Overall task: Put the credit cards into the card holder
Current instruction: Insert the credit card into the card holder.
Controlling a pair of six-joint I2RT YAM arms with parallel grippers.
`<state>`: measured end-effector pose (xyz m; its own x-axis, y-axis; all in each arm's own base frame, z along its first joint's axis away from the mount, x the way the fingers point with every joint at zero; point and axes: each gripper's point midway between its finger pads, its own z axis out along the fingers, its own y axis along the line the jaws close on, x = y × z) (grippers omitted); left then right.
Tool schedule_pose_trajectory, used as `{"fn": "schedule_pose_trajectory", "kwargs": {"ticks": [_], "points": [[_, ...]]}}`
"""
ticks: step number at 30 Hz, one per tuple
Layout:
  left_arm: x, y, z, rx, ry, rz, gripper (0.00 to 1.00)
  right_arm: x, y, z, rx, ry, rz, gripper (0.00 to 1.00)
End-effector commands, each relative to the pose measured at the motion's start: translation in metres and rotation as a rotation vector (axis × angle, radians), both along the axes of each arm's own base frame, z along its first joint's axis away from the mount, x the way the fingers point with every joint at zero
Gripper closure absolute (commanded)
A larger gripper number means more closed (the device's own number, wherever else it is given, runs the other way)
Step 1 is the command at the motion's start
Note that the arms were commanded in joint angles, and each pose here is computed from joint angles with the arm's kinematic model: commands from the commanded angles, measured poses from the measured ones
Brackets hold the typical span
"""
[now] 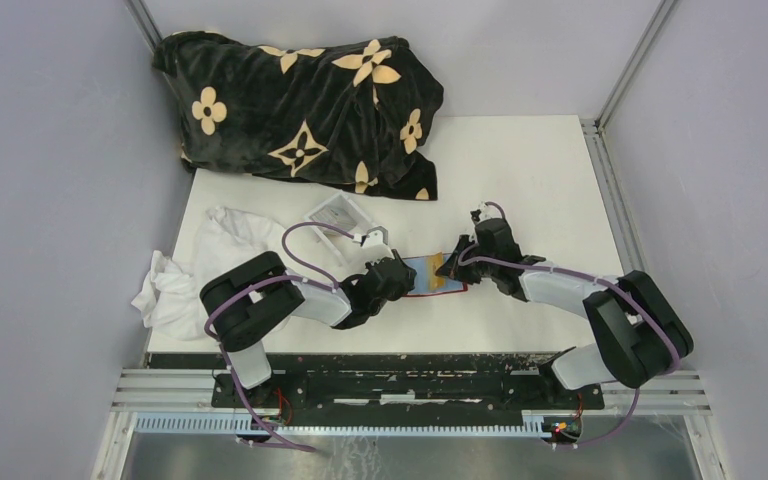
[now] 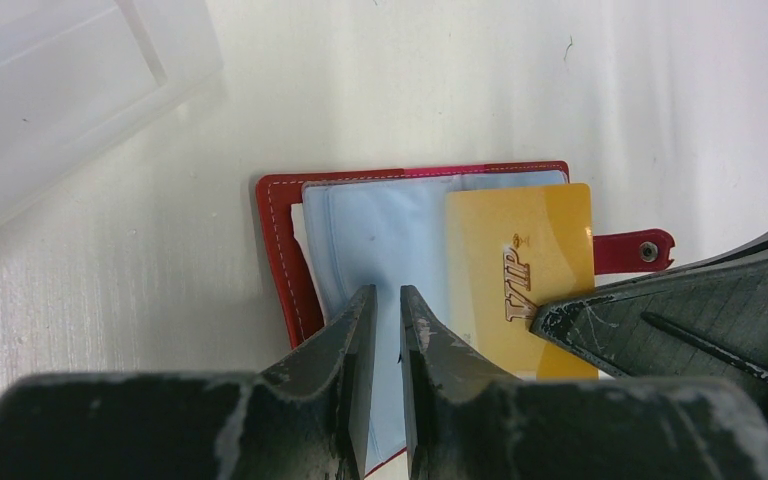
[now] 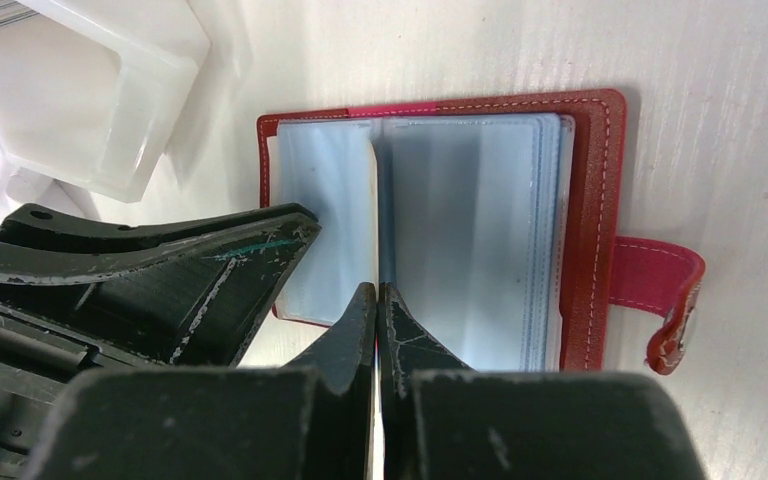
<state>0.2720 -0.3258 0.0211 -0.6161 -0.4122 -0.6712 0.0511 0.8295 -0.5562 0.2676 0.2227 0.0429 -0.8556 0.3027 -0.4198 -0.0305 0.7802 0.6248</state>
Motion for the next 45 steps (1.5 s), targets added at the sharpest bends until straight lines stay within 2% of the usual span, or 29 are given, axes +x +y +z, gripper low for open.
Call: {"fn": "schedule_pose_trajectory", "kwargs": {"ticks": [1, 13, 32, 45], "points": [[-0.033, 0.057, -0.07, 0.271, 0.165, 0.012, 0.76, 0.004, 0.005, 0.006, 0.043, -0.03, 0.007, 0.99], [-0.036, 0.059, -0.072, 0.274, 0.174, 0.007, 0.76, 0.005, 0.012, 0.001, 0.113, -0.028, 0.003, 0.99], [-0.034, 0.066, -0.045, 0.265, 0.136, 0.038, 0.61, 0.002, 0.004, -0.032, 0.035, 0.027, -0.008, 0.99], [-0.033, 0.077, -0.017, 0.23, 0.089, 0.088, 0.59, 0.0, 0.004, -0.043, 0.015, 0.06, 0.013, 0.99]]}}
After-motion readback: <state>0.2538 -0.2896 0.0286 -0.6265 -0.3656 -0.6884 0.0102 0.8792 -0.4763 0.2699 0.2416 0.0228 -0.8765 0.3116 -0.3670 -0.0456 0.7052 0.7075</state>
